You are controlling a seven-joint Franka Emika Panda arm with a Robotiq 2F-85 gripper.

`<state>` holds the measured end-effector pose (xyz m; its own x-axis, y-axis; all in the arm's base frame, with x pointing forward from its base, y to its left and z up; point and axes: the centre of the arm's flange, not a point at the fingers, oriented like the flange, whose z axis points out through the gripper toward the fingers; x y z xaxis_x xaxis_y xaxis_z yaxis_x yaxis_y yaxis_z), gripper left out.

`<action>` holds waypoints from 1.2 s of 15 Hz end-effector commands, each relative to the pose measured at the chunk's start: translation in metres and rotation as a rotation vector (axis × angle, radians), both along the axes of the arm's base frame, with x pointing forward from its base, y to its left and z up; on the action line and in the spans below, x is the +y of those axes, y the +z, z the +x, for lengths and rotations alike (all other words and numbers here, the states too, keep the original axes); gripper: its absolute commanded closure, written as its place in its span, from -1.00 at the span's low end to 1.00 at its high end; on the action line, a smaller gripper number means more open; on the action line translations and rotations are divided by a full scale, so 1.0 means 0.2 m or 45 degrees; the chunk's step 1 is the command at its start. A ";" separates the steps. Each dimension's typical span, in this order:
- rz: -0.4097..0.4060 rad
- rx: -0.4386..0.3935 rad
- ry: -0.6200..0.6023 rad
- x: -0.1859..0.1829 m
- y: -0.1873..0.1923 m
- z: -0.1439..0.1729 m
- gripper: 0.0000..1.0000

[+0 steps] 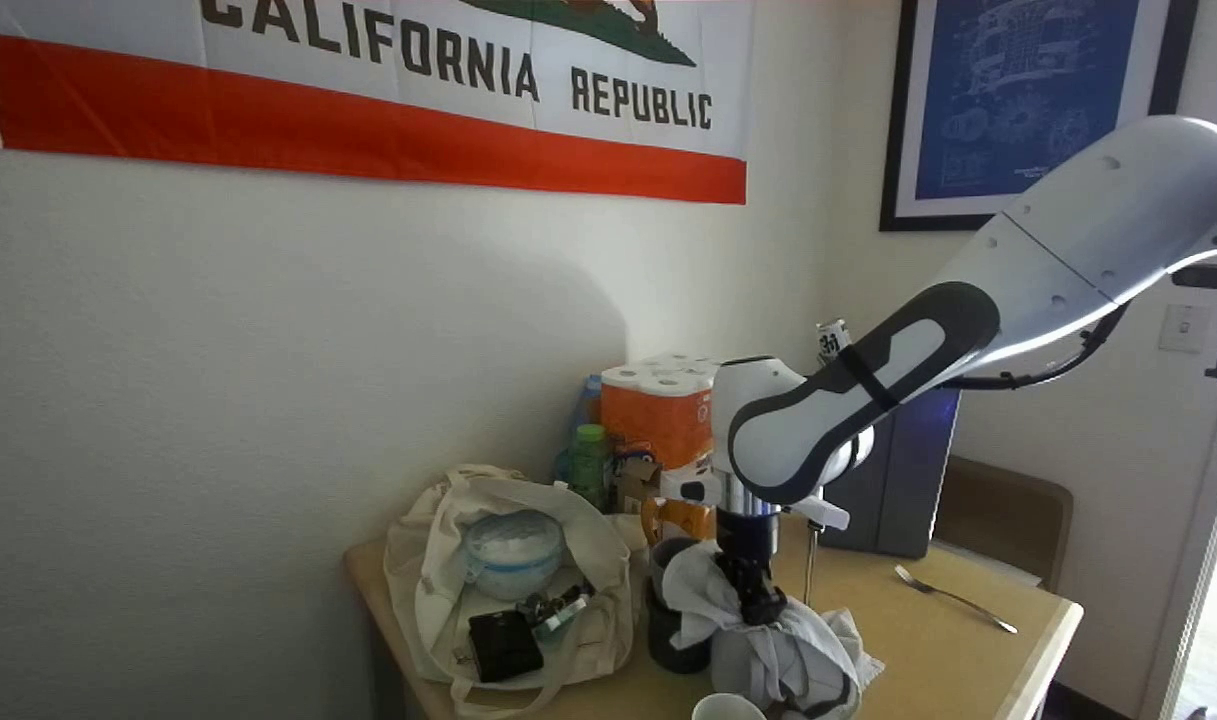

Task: Use the towel to wipe the inside of the light gray mug

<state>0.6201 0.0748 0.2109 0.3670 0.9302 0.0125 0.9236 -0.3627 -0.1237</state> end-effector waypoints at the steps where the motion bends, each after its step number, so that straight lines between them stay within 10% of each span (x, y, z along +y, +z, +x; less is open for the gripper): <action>1: -0.019 0.025 -0.007 -0.01 -0.11 0.00 0.94; 18: -0.020 0.003 -0.041 -0.05 0.00 0.09 0.94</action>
<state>0.6256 0.0690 0.2087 0.3769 0.9262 0.0141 0.9197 -0.3724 -0.1242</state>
